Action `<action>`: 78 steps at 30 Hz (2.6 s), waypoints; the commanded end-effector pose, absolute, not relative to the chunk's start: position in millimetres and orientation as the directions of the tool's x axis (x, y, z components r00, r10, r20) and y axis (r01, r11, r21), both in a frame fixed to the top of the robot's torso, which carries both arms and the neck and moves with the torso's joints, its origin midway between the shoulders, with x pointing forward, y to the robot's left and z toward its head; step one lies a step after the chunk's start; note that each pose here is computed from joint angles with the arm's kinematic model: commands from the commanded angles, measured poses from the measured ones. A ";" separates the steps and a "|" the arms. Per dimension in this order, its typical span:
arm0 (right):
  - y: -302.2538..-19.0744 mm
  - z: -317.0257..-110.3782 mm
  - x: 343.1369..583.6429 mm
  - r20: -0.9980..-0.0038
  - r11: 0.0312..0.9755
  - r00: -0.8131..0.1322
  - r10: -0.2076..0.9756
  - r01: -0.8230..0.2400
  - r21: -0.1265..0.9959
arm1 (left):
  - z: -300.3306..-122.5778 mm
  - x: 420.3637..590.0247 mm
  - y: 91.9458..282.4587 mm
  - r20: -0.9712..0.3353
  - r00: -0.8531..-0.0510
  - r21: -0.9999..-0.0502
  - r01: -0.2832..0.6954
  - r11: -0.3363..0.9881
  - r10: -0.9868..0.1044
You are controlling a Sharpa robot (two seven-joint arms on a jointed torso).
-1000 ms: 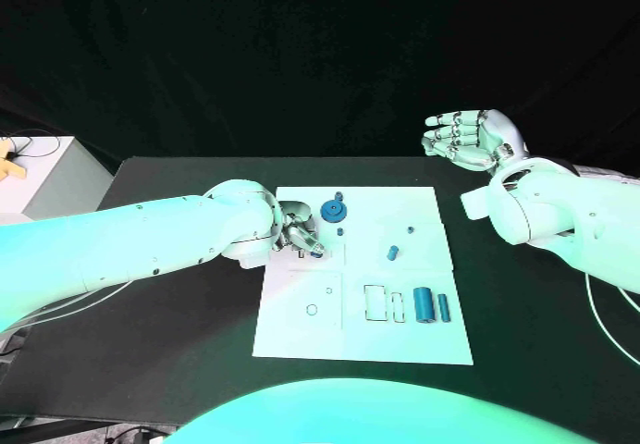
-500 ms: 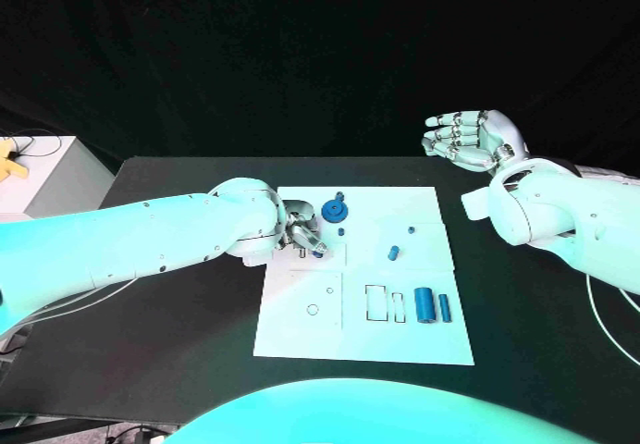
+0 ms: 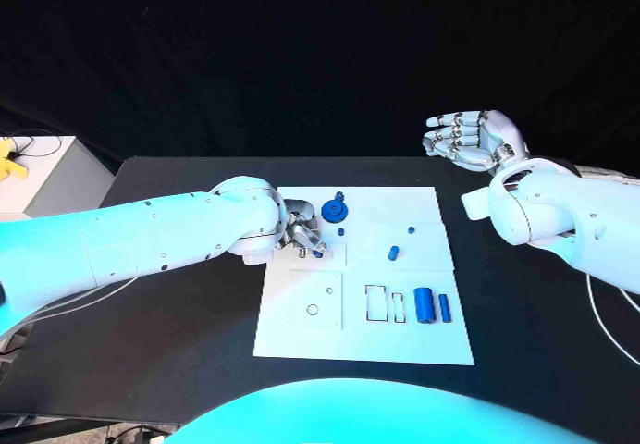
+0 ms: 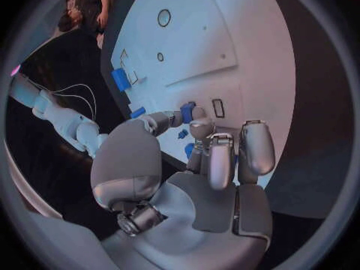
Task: Assemble the parts on the task board
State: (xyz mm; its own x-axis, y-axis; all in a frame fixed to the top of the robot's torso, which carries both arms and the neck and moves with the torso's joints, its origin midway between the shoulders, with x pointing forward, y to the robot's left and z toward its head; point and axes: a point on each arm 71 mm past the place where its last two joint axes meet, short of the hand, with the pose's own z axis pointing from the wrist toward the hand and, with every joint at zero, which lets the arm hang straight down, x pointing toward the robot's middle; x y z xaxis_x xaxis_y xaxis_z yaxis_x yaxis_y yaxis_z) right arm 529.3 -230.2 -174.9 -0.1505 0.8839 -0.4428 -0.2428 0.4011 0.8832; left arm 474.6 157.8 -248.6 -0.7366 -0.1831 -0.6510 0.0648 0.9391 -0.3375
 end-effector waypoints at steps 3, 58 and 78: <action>-229.9 -174.5 529.3 -0.449 0.405 -0.149 0.881 -0.251 0.879 | -258.9 466.3 152.9 -0.610 -0.780 -0.323 0.086 0.942 -0.138; -232.6 -174.5 528.5 -0.446 0.404 -0.149 0.882 -0.247 0.881 | -260.1 464.6 152.6 -0.597 -0.795 -0.308 0.104 0.946 -0.107; -232.5 -175.3 528.4 -0.445 0.403 -0.150 0.883 -0.246 0.881 | -260.4 468.5 155.1 -0.608 -0.784 -0.307 0.090 0.947 -0.122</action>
